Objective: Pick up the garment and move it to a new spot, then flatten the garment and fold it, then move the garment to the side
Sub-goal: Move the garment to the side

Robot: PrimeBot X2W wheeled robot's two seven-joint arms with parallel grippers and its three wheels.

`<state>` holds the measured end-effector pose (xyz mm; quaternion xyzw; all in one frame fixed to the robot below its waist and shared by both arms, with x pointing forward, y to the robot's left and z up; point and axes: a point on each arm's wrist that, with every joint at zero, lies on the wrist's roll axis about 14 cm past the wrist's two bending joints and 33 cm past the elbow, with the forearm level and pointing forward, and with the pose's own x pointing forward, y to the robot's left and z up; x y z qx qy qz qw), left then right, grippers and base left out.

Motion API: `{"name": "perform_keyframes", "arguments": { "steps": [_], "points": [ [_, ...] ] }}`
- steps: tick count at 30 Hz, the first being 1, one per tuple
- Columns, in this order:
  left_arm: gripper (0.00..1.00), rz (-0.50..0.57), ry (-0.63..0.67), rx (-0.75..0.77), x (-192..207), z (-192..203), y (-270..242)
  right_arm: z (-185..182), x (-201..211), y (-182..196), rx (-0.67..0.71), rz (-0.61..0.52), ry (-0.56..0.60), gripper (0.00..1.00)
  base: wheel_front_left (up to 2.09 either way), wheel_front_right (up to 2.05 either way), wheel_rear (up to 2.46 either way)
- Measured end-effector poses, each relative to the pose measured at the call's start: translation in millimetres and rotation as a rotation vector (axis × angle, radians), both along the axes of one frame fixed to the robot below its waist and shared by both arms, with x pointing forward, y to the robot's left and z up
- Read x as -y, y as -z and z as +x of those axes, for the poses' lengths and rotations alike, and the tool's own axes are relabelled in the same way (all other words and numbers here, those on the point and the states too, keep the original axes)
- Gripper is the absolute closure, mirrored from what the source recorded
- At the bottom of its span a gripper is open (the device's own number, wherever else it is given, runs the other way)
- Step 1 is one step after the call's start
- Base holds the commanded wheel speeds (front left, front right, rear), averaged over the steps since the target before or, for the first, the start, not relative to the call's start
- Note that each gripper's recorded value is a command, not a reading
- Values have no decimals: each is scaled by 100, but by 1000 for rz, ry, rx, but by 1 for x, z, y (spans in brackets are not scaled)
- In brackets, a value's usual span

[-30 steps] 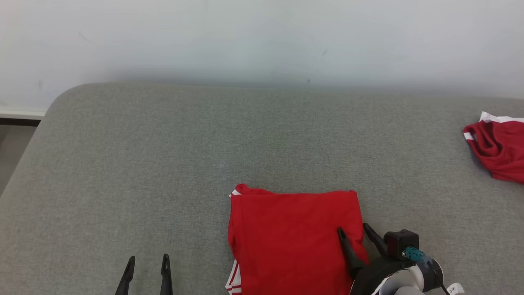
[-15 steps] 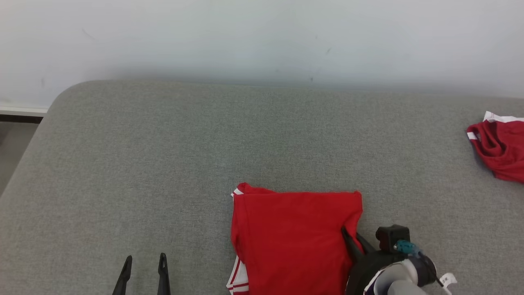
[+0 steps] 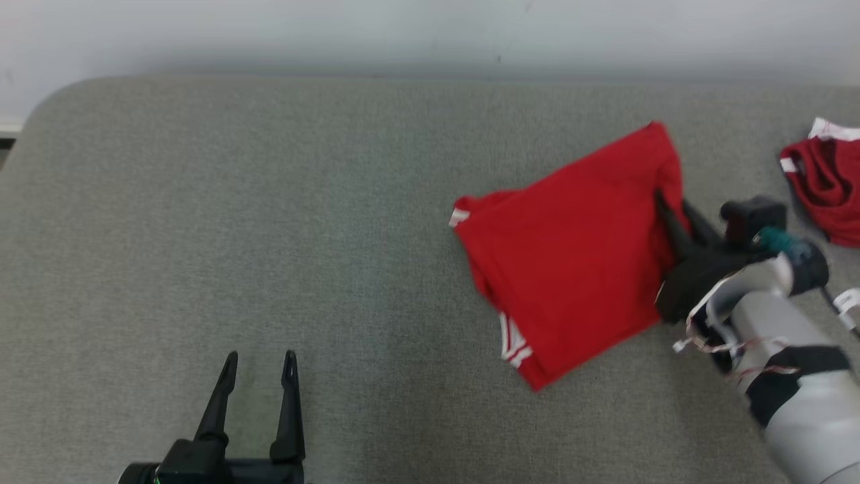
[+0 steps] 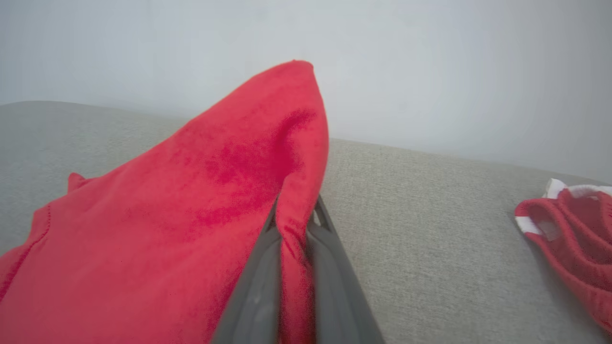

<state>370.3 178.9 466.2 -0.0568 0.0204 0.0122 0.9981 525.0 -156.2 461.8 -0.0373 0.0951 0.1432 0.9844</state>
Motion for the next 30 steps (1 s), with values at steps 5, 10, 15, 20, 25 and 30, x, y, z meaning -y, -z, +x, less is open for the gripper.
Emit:
{"name": "perform_keyframes", "arguments": {
  "steps": [5, 10, 15, 20, 25, 30],
  "points": [
    [0, -1, 65, 17, 19, 25, -1, 30, 38, -9, 31, -77, 38, 100, 0, 0, 0],
    [0, -3, 133, 35, 39, 47, 0, 49, 84, -9, 35, -167, 87, 100, 0, 0, 0],
    [0, 5, 190, 72, 56, 67, -4, 63, 126, -23, 51, -250, 136, 100, 0, 0, 0],
    [0, 2, 246, 101, 74, 82, -4, 69, 173, -40, 47, -317, 217, 100, 0, 0, 0],
    [0, 2, 281, 130, 86, 95, -4, 71, 206, -47, 30, -429, 237, 100, 0, 0, 0],
    [0, -5, 297, 130, 92, 103, 3, 64, 247, -55, -23, -523, 302, 100, 0, 0, 0]
  ]
}}
